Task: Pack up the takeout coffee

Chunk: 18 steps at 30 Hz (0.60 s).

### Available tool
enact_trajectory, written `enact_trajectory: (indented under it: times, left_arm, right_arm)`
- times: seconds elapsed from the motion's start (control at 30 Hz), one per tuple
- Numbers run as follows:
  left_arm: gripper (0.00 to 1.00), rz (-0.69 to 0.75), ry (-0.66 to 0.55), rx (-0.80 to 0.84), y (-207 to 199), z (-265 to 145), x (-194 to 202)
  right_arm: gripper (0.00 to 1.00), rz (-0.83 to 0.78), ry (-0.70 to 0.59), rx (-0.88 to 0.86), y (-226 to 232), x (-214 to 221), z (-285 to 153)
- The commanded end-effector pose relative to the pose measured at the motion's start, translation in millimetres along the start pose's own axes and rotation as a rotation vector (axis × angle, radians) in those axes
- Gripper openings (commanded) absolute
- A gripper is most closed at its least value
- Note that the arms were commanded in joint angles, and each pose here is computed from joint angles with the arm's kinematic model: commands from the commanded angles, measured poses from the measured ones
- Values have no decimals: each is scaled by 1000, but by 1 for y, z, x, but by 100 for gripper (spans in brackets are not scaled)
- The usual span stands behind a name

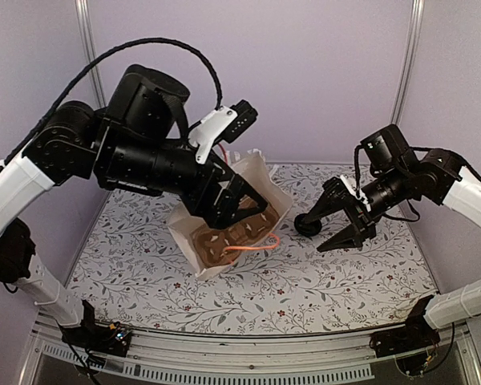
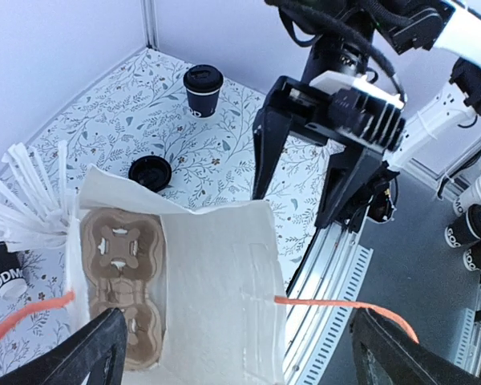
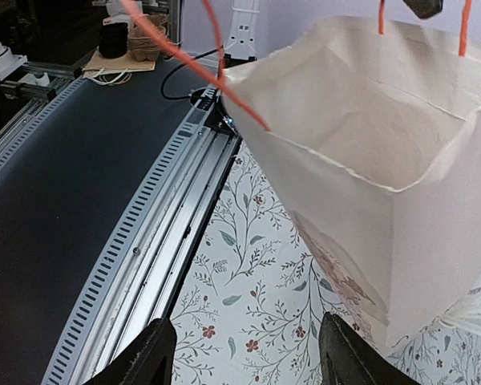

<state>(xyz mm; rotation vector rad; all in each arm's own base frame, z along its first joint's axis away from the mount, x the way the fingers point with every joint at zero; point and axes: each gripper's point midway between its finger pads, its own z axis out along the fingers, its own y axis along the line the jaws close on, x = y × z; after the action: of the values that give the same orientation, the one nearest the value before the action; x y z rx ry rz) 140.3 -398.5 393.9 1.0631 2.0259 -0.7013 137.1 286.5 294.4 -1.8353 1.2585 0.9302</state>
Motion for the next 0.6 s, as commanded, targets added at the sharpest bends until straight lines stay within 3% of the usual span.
enact_trajectory:
  times: [0.0, 0.37, 0.57]
  left_arm:
    - [100, 3, -147, -67, 14, 3, -6]
    - [100, 37, -79, -112, 32, 38, -5]
    - [100, 46, -115, -115, 36, 28, -14]
  right_arm:
    - [64, -58, -28, -25, 7, -32, 3]
    - [64, -109, -39, -43, 4, -50, 20]
    - [64, -103, -19, -24, 2, -45, 23]
